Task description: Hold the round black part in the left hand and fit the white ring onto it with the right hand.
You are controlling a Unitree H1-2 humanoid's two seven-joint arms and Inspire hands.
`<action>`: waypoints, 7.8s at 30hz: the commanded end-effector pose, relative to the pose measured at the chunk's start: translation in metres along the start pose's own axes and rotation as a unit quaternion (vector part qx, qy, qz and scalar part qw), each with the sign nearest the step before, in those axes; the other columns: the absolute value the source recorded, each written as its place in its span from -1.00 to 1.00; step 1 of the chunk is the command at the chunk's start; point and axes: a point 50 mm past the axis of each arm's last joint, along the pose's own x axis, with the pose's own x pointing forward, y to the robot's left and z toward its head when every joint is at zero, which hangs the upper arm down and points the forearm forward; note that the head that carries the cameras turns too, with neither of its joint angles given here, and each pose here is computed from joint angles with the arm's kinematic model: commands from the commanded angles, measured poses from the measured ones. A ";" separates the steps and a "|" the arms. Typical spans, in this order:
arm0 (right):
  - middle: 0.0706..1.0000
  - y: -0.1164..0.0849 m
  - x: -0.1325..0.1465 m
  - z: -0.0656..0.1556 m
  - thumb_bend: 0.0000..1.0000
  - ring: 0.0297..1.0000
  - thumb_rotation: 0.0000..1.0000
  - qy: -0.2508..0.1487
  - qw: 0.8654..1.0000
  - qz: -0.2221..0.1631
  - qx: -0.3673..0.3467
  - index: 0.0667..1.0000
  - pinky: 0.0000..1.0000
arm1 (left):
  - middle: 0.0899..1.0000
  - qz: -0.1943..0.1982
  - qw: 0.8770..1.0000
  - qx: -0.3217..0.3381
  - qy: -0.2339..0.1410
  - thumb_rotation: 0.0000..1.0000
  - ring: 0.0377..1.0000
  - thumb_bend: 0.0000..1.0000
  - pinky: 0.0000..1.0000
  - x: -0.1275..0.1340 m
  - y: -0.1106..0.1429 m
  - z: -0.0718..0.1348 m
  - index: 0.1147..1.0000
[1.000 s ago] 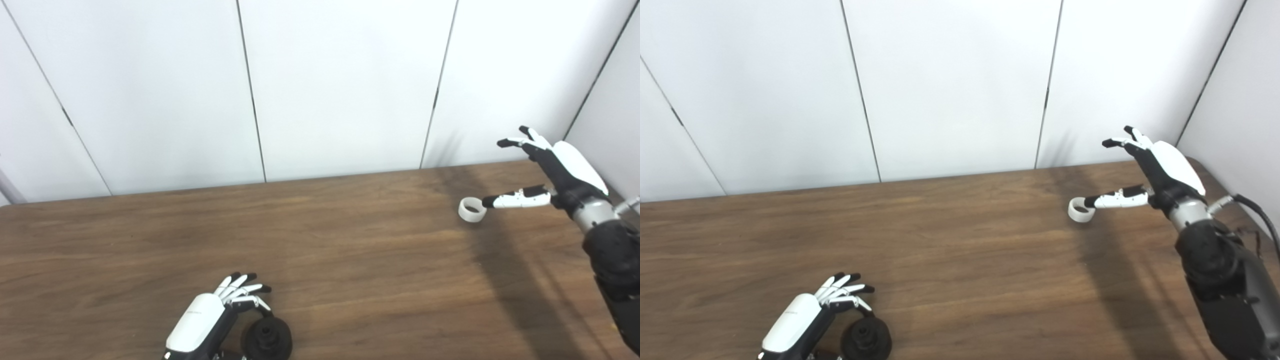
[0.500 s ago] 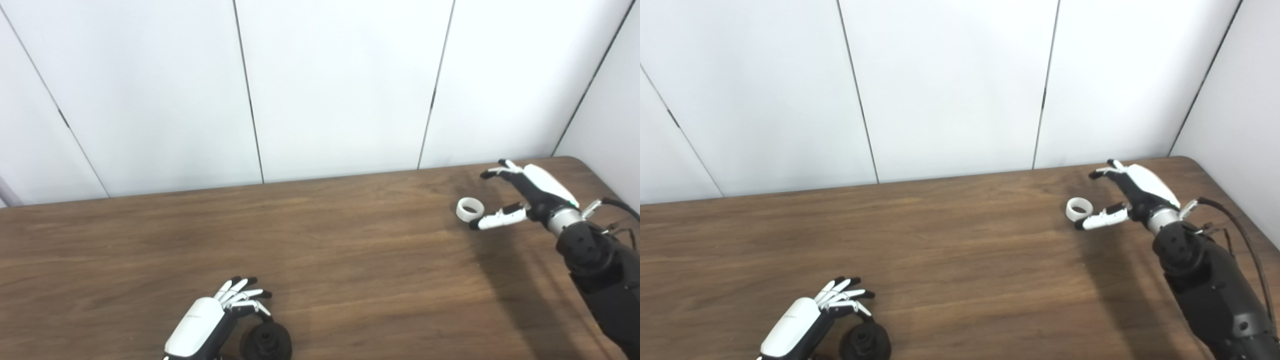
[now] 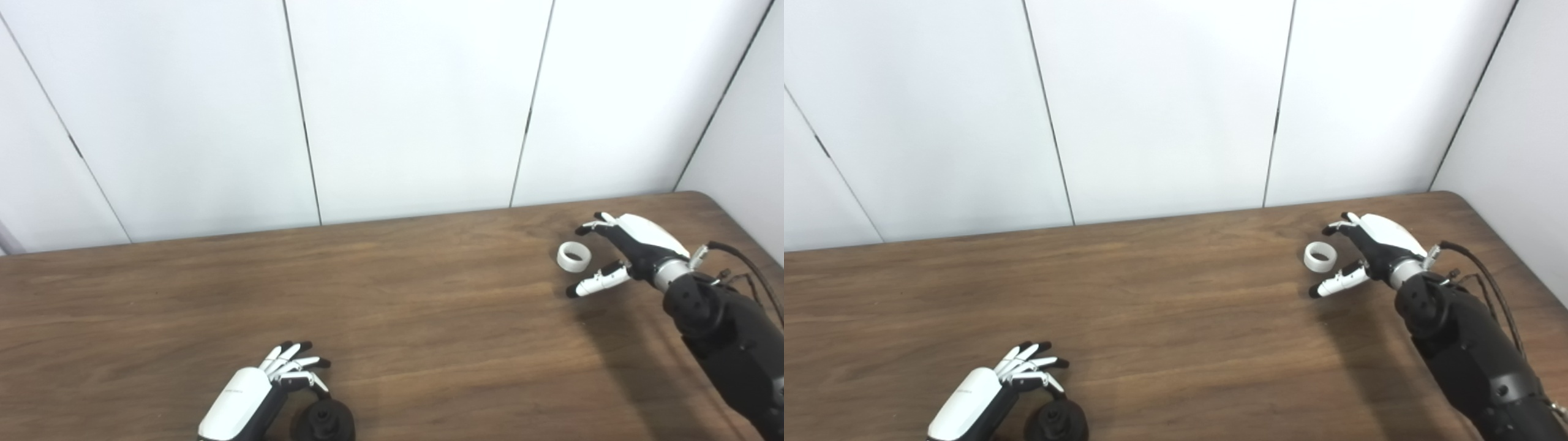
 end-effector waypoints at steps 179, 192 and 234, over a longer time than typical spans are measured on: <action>0.79 0.028 -0.075 0.223 0.04 1.00 -0.74 -0.431 0.901 0.044 -0.035 -0.12 1.00 | 0.69 -0.134 0.987 0.085 -0.002 -0.90 0.94 0.04 1.00 0.102 -0.076 -0.022 -0.17; 0.80 0.068 -0.070 0.225 0.04 1.00 -0.75 -0.437 0.895 0.084 -0.039 -0.12 1.00 | 0.71 -0.127 0.989 0.068 -0.023 -0.90 0.96 0.04 1.00 0.091 -0.072 0.004 -0.17; 0.86 0.050 -0.080 0.237 0.03 1.00 -0.75 -0.483 0.872 0.058 0.059 -0.12 1.00 | 0.70 -0.134 0.988 0.067 -0.025 -0.90 0.95 0.04 1.00 0.088 -0.073 -0.004 -0.17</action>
